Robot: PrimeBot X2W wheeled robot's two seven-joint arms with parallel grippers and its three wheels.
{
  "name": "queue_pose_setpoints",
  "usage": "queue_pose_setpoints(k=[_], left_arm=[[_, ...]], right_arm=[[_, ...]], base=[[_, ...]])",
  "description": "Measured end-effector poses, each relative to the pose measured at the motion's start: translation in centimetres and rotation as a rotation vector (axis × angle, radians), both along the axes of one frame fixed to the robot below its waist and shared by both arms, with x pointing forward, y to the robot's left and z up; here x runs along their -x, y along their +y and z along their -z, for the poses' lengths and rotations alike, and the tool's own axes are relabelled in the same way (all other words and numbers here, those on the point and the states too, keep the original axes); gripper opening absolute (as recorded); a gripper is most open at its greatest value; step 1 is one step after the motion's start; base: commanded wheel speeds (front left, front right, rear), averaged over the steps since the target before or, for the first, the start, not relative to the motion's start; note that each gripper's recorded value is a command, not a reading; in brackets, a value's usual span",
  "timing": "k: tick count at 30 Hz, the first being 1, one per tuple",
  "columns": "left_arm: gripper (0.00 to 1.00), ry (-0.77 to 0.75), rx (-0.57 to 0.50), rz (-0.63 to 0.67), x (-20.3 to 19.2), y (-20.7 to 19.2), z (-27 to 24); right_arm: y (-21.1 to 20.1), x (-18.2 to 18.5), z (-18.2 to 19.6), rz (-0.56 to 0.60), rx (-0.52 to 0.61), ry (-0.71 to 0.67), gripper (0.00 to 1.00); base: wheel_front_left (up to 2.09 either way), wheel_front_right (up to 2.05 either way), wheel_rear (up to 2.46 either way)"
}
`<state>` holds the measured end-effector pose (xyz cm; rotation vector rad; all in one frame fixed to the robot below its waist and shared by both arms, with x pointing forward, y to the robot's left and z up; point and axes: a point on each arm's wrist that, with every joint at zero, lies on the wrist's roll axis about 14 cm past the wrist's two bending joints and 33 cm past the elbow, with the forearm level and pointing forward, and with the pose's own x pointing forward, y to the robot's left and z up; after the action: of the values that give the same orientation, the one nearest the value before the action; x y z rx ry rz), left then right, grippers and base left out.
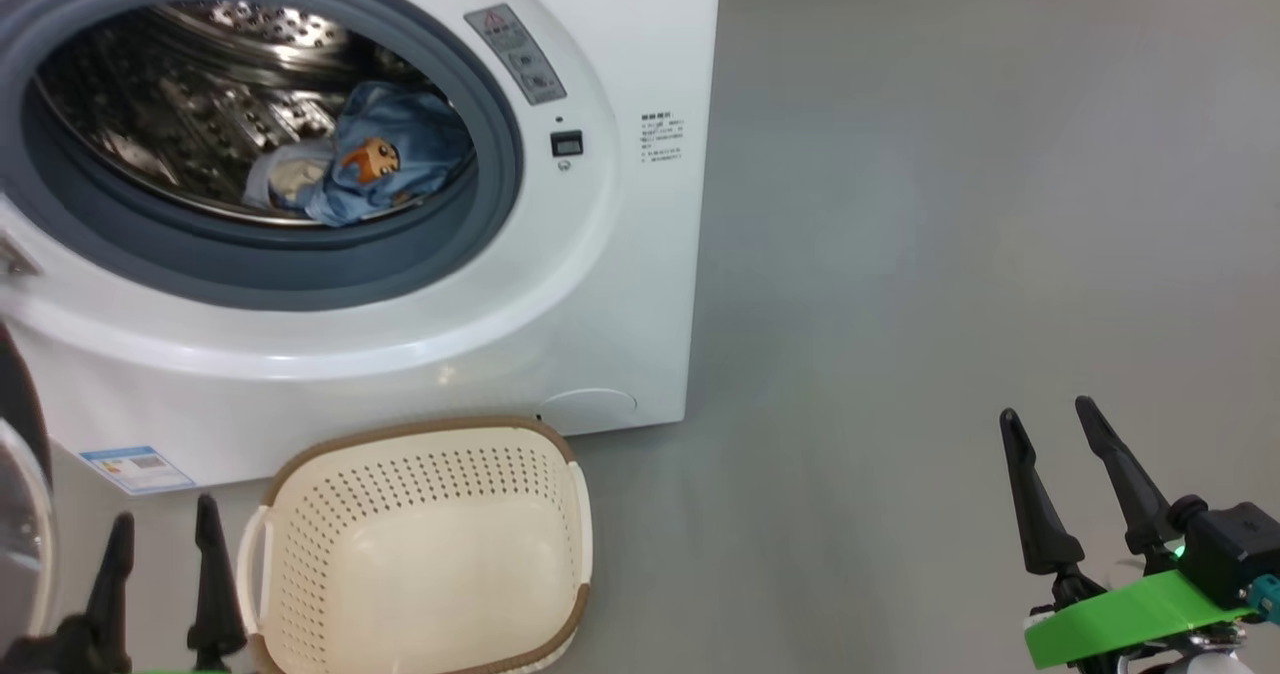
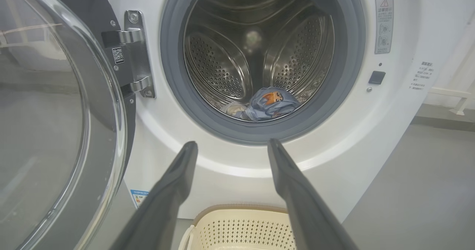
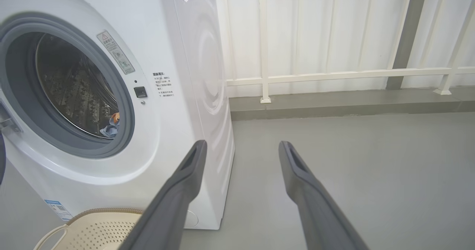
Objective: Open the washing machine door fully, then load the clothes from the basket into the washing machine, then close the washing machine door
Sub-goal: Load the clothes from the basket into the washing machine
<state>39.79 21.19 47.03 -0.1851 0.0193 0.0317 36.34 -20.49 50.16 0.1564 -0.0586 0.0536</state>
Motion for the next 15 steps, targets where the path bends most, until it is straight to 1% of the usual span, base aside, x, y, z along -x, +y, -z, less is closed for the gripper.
queue_pose_setpoints(k=[4, 15], left_arm=[[1.0, -0.004, -0.004, -0.007, 0.96, 0.31, -0.18], [1.0, -0.013, 0.001, -0.006, 1.13, 0.25, -0.46]], right_arm=[[0.11, 0.39, -0.11, -0.003, -0.002, -0.004, 1.0], [0.3, 0.33, -0.3, -0.008, -0.003, -0.01, 1.0]], base=[[0.0, 0.0, 0.0], [0.0, 0.0, 0.0]])
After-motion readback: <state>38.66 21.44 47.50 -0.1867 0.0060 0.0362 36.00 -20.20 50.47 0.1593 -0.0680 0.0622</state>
